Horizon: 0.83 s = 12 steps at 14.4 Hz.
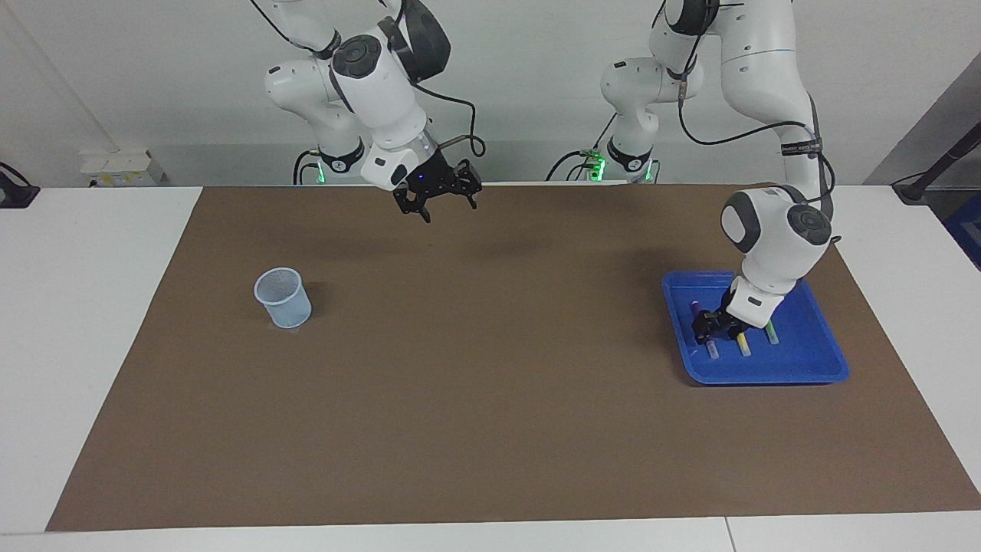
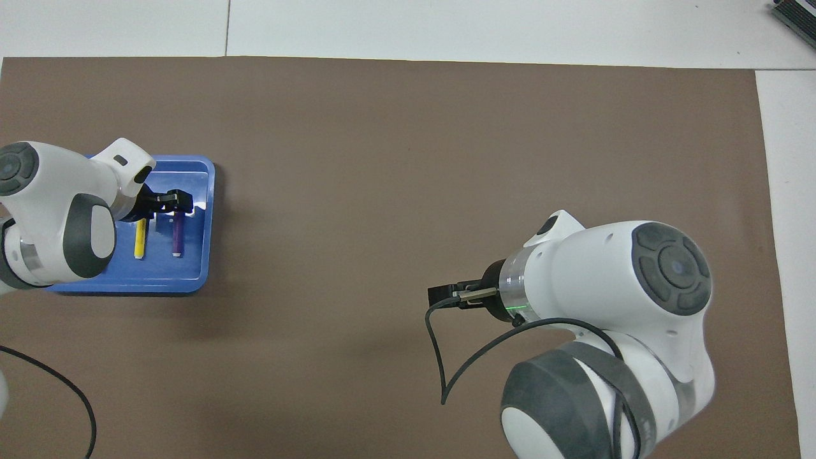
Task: Transfer and insert pens with both arms
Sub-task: 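Reach the left gripper over the purple pen while the right gripper advances, then close the left gripper on the purple pen in the blue tray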
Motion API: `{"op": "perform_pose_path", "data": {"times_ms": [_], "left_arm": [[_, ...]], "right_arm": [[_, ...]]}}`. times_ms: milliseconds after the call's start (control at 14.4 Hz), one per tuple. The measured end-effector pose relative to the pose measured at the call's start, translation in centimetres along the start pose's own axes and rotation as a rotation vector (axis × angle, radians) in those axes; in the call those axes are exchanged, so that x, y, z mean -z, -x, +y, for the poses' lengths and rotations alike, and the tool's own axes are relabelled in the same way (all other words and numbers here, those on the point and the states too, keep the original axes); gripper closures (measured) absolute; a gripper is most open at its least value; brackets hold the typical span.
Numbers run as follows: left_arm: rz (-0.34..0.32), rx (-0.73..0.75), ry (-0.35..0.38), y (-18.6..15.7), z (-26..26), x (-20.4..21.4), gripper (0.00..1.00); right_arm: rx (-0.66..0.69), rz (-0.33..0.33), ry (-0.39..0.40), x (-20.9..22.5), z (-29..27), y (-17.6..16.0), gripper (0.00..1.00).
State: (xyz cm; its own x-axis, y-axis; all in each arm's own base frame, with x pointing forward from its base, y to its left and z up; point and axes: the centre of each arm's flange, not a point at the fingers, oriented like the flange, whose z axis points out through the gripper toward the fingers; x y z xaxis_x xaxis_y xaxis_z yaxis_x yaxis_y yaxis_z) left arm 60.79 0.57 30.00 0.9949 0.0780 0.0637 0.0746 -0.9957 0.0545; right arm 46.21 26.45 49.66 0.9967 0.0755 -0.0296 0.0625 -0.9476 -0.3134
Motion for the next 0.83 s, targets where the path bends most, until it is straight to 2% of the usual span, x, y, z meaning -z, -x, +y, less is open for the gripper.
{"op": "perform_pose_path", "data": {"times_ms": [139,208,347,417,556,625,695,764,834], "left_arm": [[-0.001,-0.006,0.001,0.01,0.36,-0.37,0.2],[0.0,-0.007,0.001,0.0,0.43,-0.39,0.26],[0.006,-0.007,0.001,-0.11,0.43,-0.08,0.49],[0.006,-0.007,0.001,-0.1,0.45,-0.09,0.49],[0.008,-0.009,0.002,-0.13,0.53,0.05,0.59],[0.008,-0.01,0.002,-0.12,0.62,0.05,0.6],[0.009,-0.01,0.001,-0.13,0.6,0.11,0.67],[0.009,-0.009,0.001,-0.13,0.51,0.14,0.78],[0.01,-0.009,0.001,-0.12,0.51,0.15,0.83]], "right_arm": [[0.0,0.003,-0.001,0.03,-0.01,-0.04,0.0],[0.0,0.004,-0.002,0.04,-0.02,-0.05,0.0],[-0.011,0.007,-0.025,0.13,-0.18,-0.1,0.0],[-0.02,0.015,-0.043,0.23,-0.3,-0.2,0.0],[-0.047,0.02,-0.058,0.32,-0.4,-0.27,0.0],[-0.058,0.02,-0.06,0.33,-0.42,-0.28,0.0],[-0.065,0.02,-0.061,0.33,-0.43,-0.28,0.0],[-0.068,0.021,-0.062,0.34,-0.43,-0.29,0.0],[-0.069,0.021,-0.062,0.34,-0.44,-0.3,0.0]]}}
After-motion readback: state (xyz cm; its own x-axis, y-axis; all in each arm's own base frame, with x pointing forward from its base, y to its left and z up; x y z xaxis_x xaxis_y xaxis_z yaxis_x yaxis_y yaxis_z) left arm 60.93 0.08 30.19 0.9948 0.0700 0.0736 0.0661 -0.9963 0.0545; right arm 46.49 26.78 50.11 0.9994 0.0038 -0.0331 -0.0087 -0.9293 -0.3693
